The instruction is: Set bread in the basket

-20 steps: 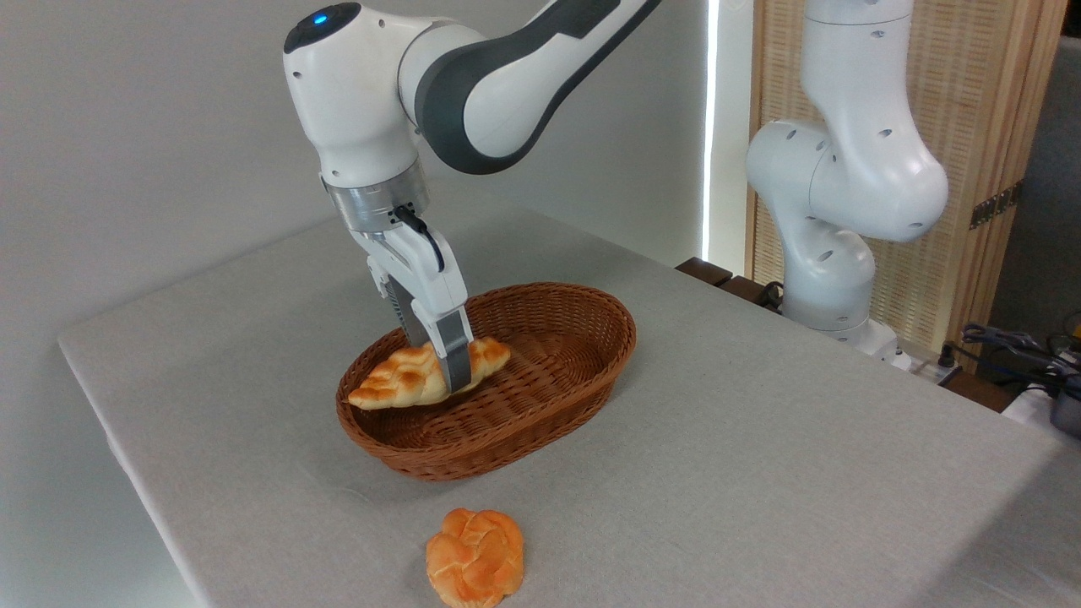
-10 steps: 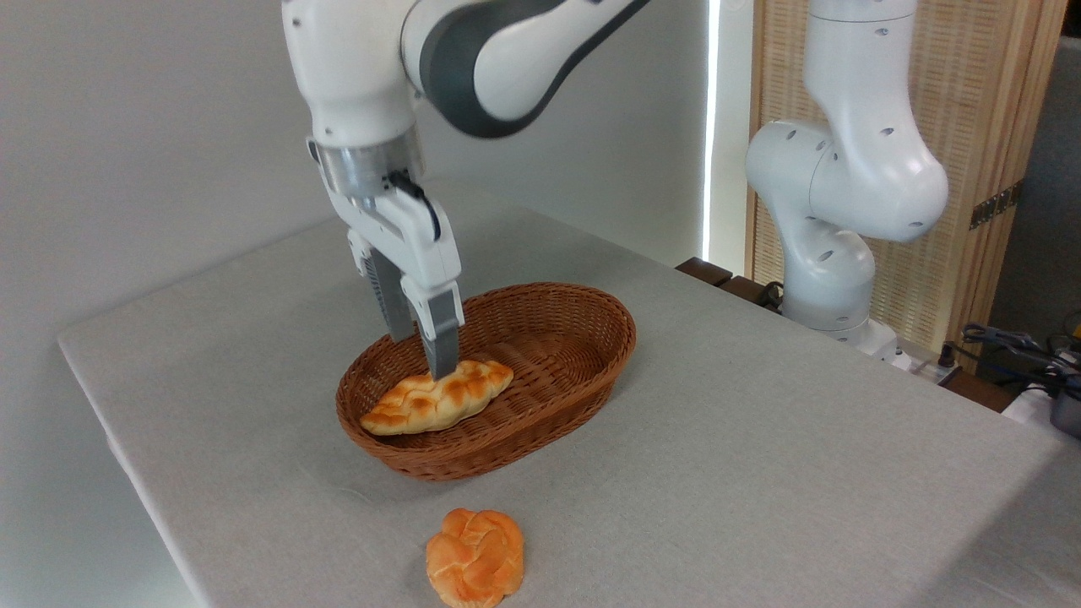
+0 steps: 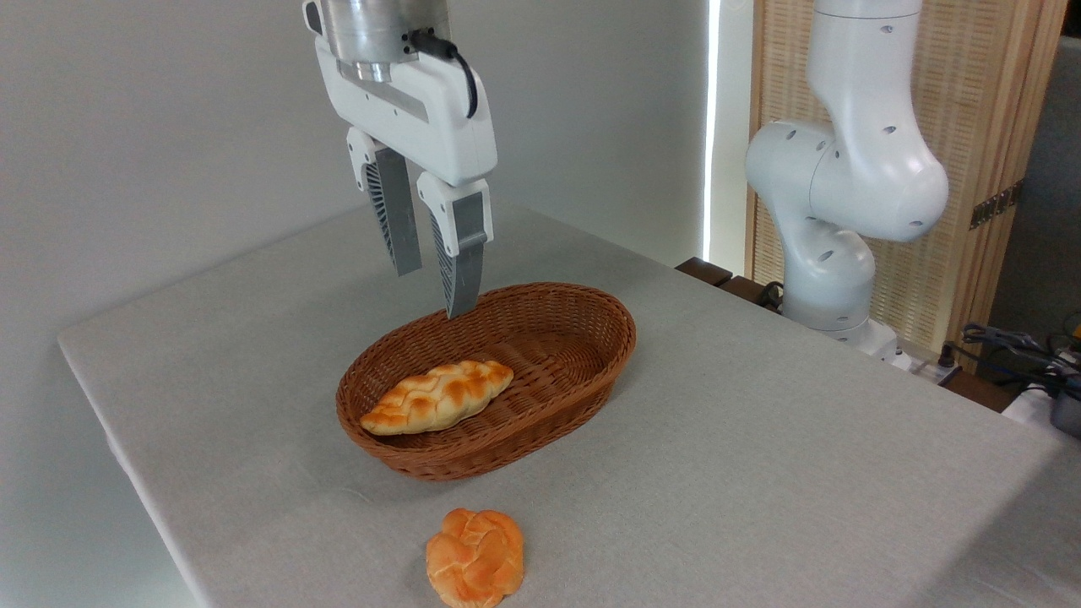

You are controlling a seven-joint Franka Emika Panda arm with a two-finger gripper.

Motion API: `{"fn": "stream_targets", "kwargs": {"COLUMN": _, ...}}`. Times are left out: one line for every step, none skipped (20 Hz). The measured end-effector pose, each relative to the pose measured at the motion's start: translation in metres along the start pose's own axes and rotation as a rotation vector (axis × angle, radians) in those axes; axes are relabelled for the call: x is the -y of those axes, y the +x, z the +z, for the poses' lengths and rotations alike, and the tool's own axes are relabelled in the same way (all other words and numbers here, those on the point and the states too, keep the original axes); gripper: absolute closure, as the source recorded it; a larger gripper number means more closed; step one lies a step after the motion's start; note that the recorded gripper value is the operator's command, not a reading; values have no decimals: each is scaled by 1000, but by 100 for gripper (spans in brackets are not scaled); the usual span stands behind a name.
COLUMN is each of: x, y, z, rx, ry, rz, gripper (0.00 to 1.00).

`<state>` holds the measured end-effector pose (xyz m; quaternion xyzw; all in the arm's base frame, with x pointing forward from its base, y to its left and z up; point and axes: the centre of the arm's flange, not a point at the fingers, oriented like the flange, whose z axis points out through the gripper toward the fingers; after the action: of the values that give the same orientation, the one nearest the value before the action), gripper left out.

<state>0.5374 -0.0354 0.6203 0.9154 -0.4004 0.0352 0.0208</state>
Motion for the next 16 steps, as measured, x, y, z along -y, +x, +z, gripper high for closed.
{"fn": "stream_targets", "kwargs": {"x": 5, "y": -3, "z": -4, "rx": -6, "ry": 6, "rz": -8, "gripper": 0}}
{"fn": "stream_targets", "kwargs": {"x": 8, "y": -5, "z": -6, "rx": -10, "ry": 10, "rz": -15, "gripper": 0}}
{"fn": "stream_targets", "kwargs": {"x": 11, "y": -6, "z": -7, "rx": -12, "ry": 11, "rz": -20, "gripper": 0}}
{"fn": "stream_targets", "kwargs": {"x": 12, "y": -6, "z": -7, "rx": -12, "ry": 12, "rz": -22, "gripper": 0}}
{"fn": "stream_targets", "kwargs": {"x": 13, "y": -6, "z": -7, "rx": -14, "ry": 9, "rz": -24, "gripper": 0}}
{"fn": "stream_targets", "kwargs": {"x": 13, "y": -5, "z": -6, "rx": -17, "ry": 4, "rz": -26, "gripper": 0}}
{"fn": "stream_targets", "kwargs": {"x": 13, "y": -5, "z": -5, "rx": -19, "ry": -1, "rz": -28, "gripper": 0}}
{"fn": "stream_targets", "kwargs": {"x": 14, "y": -4, "z": -5, "rx": -20, "ry": -3, "rz": -34, "gripper": 0}}
{"fn": "stream_targets", "kwargs": {"x": 14, "y": -4, "z": -4, "rx": -20, "ry": -4, "rz": -42, "gripper": 0}}
{"fn": "stream_targets", "kwargs": {"x": 14, "y": -4, "z": -4, "rx": -20, "ry": -5, "rz": -53, "gripper": 0}}
{"fn": "stream_targets", "kwargs": {"x": 14, "y": -4, "z": -3, "rx": -19, "ry": -6, "rz": -61, "gripper": 0}}
{"fn": "stream_targets", "kwargs": {"x": 14, "y": -3, "z": -3, "rx": -18, "ry": -6, "rz": -64, "gripper": 0}}
{"fn": "stream_targets", "kwargs": {"x": 14, "y": -3, "z": -2, "rx": -18, "ry": -7, "rz": -64, "gripper": 0}}
{"fn": "stream_targets", "kwargs": {"x": 14, "y": -3, "z": -2, "rx": -17, "ry": -7, "rz": -65, "gripper": 0}}
{"fn": "stream_targets", "kwargs": {"x": 14, "y": -3, "z": -2, "rx": -17, "ry": -7, "rz": -65, "gripper": 0}}
{"fn": "stream_targets", "kwargs": {"x": 14, "y": -3, "z": -2, "rx": -17, "ry": -8, "rz": -65, "gripper": 0}}
